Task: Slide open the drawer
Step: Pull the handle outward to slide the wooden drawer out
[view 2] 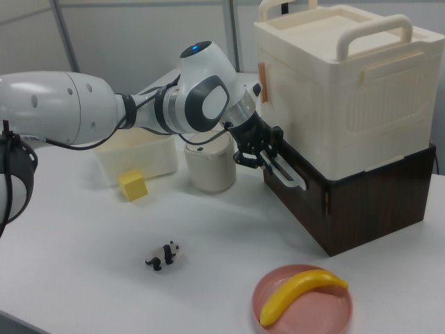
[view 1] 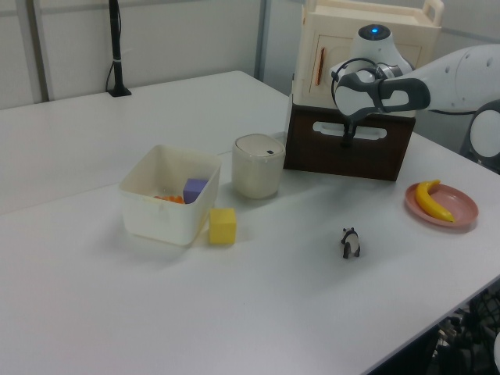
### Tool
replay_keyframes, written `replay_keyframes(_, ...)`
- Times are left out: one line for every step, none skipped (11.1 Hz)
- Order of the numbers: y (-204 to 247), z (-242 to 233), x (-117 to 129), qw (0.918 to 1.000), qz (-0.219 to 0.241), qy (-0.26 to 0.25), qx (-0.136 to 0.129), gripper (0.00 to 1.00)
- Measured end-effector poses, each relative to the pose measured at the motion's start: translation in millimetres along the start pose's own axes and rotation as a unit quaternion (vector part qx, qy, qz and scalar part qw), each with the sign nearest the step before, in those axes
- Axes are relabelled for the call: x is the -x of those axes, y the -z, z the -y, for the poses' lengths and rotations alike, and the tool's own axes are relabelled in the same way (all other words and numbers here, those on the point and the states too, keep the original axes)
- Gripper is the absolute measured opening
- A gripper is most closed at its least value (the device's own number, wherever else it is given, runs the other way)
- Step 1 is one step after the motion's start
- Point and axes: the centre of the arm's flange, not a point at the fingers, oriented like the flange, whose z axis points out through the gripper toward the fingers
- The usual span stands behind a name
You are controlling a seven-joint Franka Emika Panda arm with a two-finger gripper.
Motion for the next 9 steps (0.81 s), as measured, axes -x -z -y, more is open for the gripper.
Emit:
replay_keyframes(-1,1,0,1.0000,0.001,0.007,-0.001,0.13)
replay_keyframes(-1,2,0,1.0000,0.001,0.007,-0.001,0.13)
replay_keyframes(1,4,0,1.0000,0.001,0.008,-0.002,0.13)
replay_keyframes(3,8,1,0.9999,0.001,0.010,-0.005,0.13)
replay_keyframes(9,15,1,0.9999,0.001,0.013,-0.008,0.13)
replay_keyframes(16,24,2,0.9998,0.001,0.015,-0.012,0.13)
replay_keyframes(24,34,4,0.9998,0.001,0.016,-0.015,0.13)
replay_keyframes(29,43,4,0.9997,0.001,0.016,-0.019,0.13)
replay_keyframes(34,53,5,0.9996,0.001,0.016,-0.022,0.13)
